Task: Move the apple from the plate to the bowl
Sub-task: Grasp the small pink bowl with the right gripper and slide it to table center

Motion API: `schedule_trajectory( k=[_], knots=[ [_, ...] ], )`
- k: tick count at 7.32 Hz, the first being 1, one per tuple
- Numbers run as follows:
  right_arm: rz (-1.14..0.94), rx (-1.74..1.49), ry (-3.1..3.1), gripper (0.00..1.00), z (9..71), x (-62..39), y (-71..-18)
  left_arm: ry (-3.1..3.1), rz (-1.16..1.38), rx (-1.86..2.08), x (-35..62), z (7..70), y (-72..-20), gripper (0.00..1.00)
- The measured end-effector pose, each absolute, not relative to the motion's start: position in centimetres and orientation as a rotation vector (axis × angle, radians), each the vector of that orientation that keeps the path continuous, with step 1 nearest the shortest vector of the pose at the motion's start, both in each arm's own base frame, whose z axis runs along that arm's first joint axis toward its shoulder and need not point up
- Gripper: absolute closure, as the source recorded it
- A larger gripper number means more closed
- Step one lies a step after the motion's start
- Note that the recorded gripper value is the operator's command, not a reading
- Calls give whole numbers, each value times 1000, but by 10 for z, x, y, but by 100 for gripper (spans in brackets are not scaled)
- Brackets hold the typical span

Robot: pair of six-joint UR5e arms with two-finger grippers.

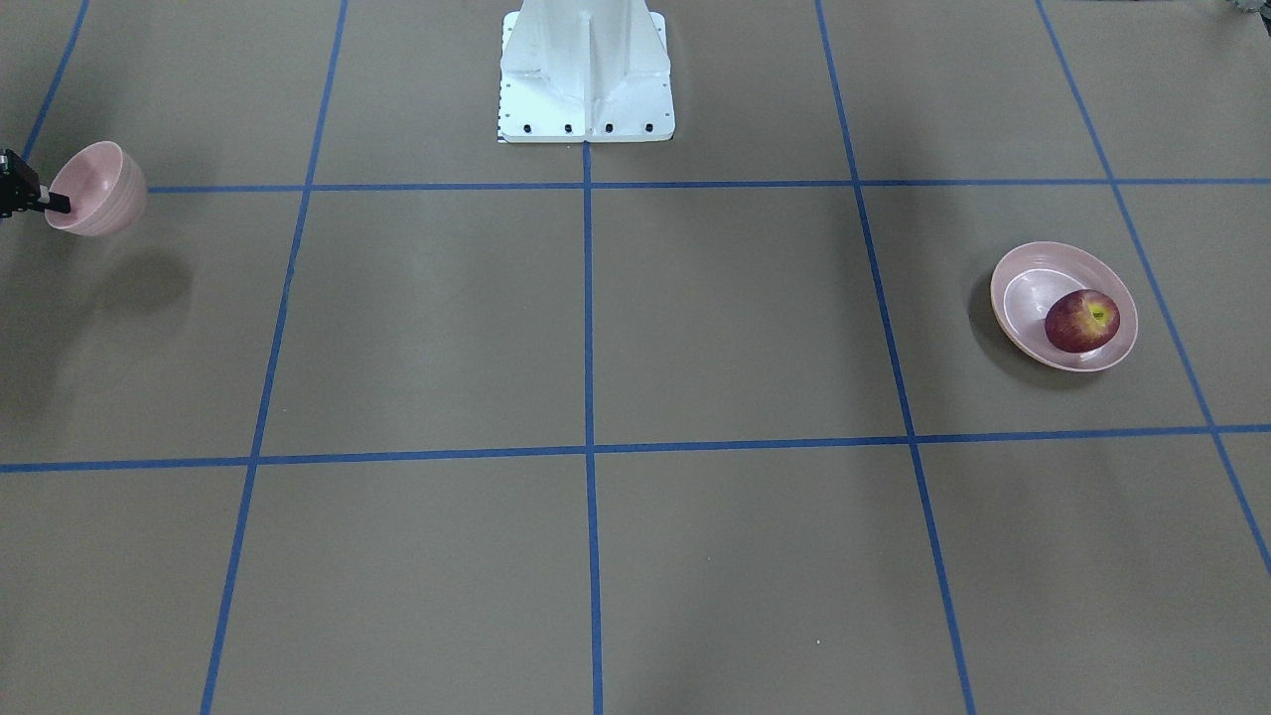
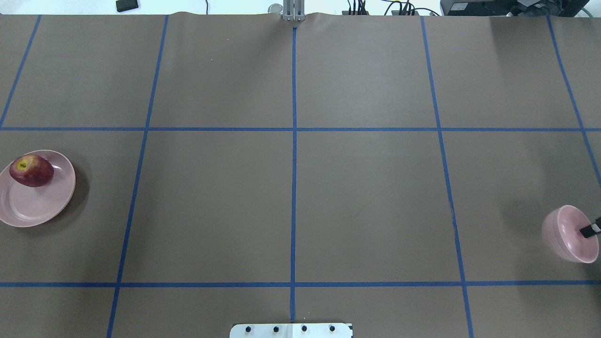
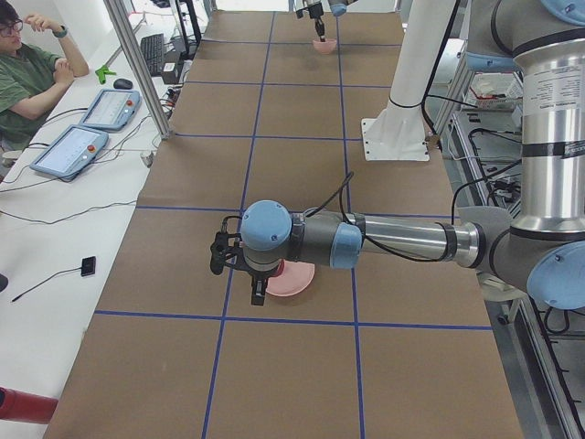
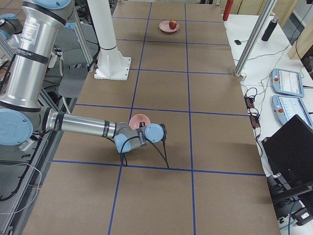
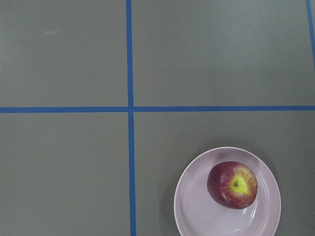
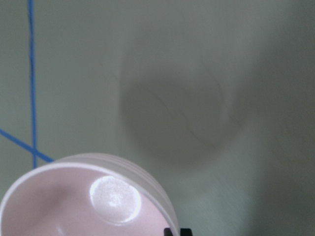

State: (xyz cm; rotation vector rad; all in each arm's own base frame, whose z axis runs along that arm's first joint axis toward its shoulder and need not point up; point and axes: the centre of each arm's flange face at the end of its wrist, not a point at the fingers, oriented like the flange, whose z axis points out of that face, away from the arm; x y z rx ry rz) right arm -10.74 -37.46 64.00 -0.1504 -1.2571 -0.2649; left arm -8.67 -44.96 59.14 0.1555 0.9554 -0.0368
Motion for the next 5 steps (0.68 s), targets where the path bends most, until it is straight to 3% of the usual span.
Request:
schedule_trajectory(
  k=[2,5],
  knots=[
    [-136,-151,-1241,100,565,-135,-459,957,-29,161,-86,592,-450,2],
    [-27,-173,-1117,100,390,-217,-586,957,-17,186,-86,583,-457,2]
  ],
)
